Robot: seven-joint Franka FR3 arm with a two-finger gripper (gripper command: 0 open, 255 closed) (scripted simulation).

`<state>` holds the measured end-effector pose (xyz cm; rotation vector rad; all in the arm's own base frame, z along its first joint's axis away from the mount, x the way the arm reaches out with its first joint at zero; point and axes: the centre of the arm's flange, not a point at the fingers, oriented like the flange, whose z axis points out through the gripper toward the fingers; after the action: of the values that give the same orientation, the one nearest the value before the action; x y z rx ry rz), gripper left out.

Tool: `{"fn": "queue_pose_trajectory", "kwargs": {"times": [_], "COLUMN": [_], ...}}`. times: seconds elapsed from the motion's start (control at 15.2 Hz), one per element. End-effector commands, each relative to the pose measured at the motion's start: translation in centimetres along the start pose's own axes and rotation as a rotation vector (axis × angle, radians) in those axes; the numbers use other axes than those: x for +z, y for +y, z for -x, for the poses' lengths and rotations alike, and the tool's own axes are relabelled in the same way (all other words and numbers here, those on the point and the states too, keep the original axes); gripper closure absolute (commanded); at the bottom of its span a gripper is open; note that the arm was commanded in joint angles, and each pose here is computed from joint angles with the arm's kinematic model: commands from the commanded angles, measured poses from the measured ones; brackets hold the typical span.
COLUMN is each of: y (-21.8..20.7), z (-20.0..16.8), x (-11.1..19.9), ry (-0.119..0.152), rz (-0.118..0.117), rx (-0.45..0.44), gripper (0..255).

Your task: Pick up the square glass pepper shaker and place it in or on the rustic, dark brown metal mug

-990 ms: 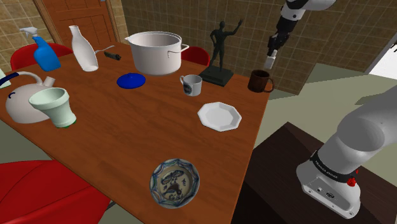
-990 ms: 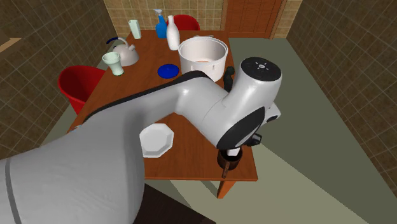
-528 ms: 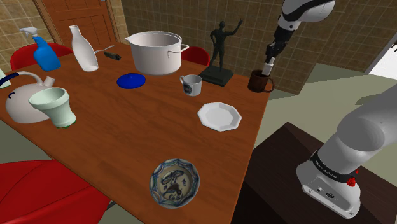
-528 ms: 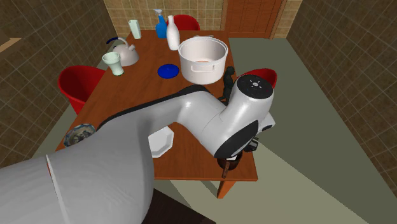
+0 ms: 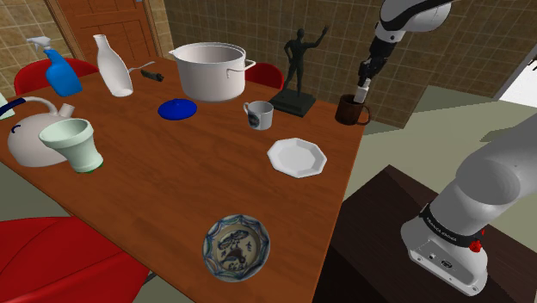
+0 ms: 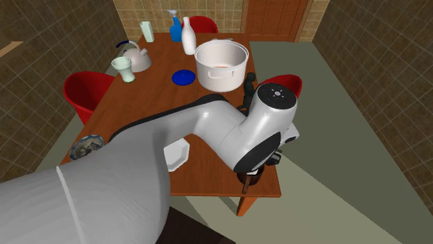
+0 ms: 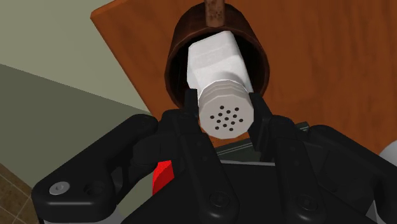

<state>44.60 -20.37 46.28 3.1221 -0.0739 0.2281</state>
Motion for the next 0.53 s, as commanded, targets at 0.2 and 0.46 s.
{"fn": "queue_pose_trajectory", "kwargs": {"times": [0.2, 0.46], "y": [0.0, 0.0], "z": [0.0, 0.0], "x": [0.1, -2.6], "ry": [-0.002, -0.002], "rz": [0.0, 0.0], "rx": [0.0, 0.0], "gripper": [0, 0]}}
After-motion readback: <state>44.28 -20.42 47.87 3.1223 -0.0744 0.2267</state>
